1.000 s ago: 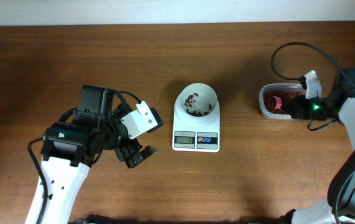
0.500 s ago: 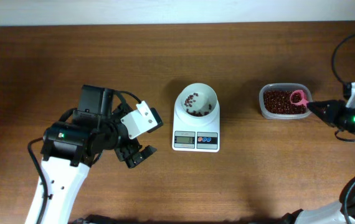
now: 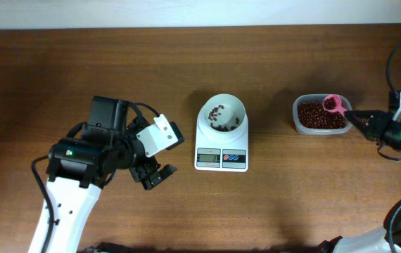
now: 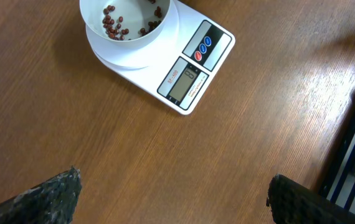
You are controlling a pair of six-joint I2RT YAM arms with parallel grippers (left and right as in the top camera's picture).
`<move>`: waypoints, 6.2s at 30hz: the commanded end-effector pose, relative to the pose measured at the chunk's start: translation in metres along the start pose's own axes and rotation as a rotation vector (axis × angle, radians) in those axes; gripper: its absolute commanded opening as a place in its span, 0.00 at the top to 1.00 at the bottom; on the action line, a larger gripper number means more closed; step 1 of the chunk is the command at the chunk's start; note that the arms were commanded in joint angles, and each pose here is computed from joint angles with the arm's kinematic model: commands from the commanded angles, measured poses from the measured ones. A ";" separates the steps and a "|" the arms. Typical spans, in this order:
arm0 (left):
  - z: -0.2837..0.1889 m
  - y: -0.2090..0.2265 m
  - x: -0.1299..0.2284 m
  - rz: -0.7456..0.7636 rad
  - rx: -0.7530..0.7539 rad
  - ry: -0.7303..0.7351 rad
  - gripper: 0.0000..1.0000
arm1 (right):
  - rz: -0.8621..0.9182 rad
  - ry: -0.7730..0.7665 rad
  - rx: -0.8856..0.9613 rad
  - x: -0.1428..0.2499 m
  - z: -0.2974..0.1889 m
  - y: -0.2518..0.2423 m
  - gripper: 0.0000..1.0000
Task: Scoop and weigh 50g on scale
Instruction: 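Lift the filled scoop out of the bean tub with the right gripper, then carry the filled scoop over the bowl on the scale, then tilt the scoop with the right gripper to pour beans into the bowl, then return the scoop to the bean tub and dip it into the beans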
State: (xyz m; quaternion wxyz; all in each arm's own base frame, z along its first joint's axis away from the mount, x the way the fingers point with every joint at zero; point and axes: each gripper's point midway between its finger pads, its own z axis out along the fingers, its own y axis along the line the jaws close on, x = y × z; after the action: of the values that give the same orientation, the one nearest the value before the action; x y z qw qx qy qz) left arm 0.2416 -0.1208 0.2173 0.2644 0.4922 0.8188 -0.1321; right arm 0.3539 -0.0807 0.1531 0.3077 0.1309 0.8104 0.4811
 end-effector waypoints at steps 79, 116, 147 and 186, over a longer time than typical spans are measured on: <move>0.000 0.001 0.000 -0.012 0.001 -0.002 0.01 | -0.594 0.445 -0.186 0.110 0.190 0.111 0.96; 0.000 0.001 0.000 -0.012 0.001 -0.002 0.01 | -1.038 0.448 0.203 0.116 0.196 0.120 0.96; 0.000 0.001 0.000 -0.012 0.001 -0.002 0.01 | -1.215 0.365 0.288 0.112 0.189 0.167 0.96; 0.000 0.001 0.000 -0.012 0.001 -0.002 0.01 | -0.482 0.366 0.800 0.014 0.009 -0.063 0.96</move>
State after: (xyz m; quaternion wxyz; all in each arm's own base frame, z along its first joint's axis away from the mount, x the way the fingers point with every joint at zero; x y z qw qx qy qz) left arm 0.2416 -0.1208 0.2173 0.2644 0.4922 0.8188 -0.1321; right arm 0.3554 -0.0951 0.1010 0.2079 -0.0397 0.9750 0.0671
